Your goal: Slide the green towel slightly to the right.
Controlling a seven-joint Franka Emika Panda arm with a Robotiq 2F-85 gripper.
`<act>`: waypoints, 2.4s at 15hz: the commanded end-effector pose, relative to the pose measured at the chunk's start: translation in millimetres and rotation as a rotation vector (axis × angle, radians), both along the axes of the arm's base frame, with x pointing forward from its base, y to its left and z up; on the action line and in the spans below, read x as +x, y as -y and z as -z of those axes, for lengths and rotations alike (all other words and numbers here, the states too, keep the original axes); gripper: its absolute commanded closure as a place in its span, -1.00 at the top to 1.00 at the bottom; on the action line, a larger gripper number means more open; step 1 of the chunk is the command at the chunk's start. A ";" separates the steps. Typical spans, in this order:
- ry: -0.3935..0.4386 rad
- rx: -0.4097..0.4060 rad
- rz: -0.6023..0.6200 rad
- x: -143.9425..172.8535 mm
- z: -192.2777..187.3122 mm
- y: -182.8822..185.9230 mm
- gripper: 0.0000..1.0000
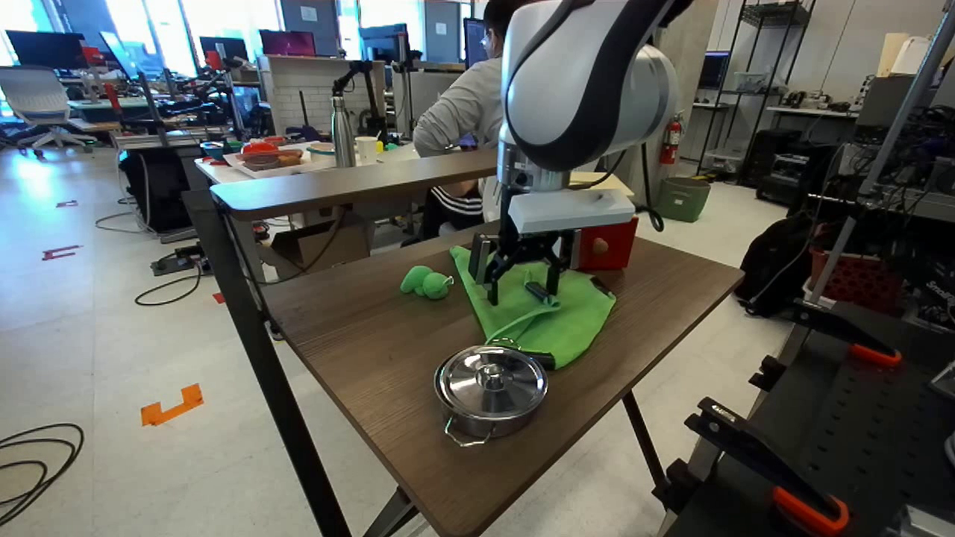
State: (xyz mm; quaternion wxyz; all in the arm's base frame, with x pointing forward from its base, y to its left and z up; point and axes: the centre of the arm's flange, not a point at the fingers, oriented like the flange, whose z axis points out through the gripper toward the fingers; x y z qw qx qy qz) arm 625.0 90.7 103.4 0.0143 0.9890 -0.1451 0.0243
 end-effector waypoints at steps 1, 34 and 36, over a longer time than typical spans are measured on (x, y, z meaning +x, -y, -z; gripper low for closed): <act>0.001 0.012 -0.013 -15.6 -1.1 -6.9 1.00; -0.168 -0.065 0.011 -126.3 16.8 75.4 1.00; -0.165 -0.074 0.023 -129.2 15.9 82.8 1.00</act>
